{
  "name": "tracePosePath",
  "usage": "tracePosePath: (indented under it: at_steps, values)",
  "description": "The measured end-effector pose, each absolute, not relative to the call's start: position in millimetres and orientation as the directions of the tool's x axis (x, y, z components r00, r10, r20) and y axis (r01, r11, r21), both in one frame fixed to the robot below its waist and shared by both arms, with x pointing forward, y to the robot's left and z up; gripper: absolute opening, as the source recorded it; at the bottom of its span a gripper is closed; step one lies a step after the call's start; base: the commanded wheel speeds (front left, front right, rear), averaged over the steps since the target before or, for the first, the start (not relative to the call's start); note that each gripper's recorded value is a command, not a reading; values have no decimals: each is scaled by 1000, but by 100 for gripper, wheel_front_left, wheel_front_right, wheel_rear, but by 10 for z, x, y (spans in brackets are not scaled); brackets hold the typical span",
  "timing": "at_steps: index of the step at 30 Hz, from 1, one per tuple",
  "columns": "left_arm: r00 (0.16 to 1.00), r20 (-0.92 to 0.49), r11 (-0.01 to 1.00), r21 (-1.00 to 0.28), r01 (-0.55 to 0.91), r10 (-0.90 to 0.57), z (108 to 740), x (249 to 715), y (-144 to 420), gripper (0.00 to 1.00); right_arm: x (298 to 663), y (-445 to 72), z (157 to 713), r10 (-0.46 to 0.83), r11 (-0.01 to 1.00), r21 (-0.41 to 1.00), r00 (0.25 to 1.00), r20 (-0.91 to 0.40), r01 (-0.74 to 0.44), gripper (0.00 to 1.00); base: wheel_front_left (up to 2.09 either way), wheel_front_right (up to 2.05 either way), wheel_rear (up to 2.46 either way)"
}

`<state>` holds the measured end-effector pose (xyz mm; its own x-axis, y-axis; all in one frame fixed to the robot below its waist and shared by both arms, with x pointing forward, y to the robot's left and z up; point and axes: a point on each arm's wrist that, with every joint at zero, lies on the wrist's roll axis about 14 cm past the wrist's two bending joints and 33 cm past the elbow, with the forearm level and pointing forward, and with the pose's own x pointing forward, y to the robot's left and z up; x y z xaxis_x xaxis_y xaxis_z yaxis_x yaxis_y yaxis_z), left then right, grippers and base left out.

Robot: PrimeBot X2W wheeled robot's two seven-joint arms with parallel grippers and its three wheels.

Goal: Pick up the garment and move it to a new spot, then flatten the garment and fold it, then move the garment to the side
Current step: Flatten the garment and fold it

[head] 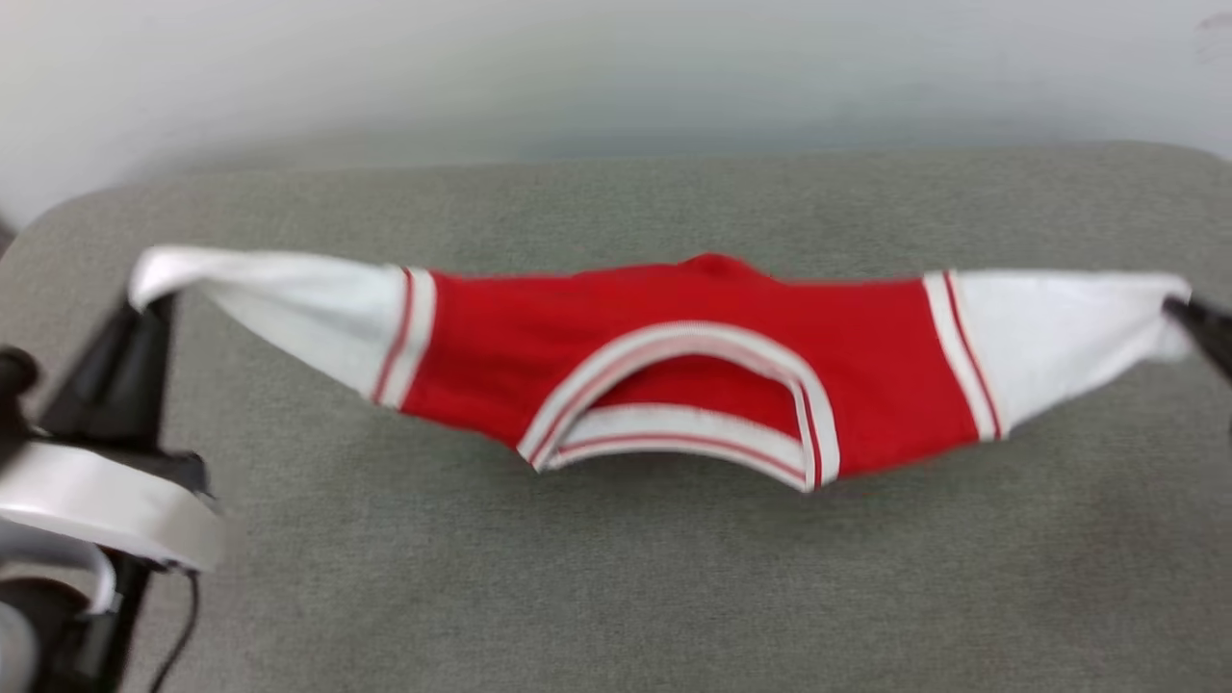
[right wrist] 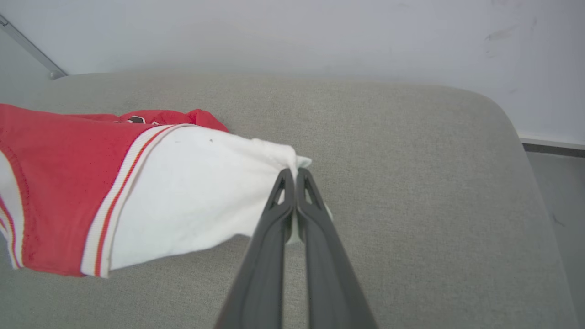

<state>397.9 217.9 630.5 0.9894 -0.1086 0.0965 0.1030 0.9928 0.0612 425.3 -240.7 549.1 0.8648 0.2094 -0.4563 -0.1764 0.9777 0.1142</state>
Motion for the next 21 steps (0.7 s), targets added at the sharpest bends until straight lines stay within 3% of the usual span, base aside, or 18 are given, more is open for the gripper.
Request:
tracePosePath:
  at_steps: [6,10,21]
  values:
    - [944,301,988,107,108,-136,7110,3992,2211,0,4328,-2354,6564,248,968,76,952,-181,-238,0,0,0,0]
    - [914,382,988,119,93,-133,7454,3980,2252,0,4337,-2353,7012,241,970,2,968,-65,-241,0,0,0,0]
    - [876,470,987,157,36,-106,7916,4330,2417,0,4721,-2334,7476,220,974,-74,972,86,-214,0,0,0,0]
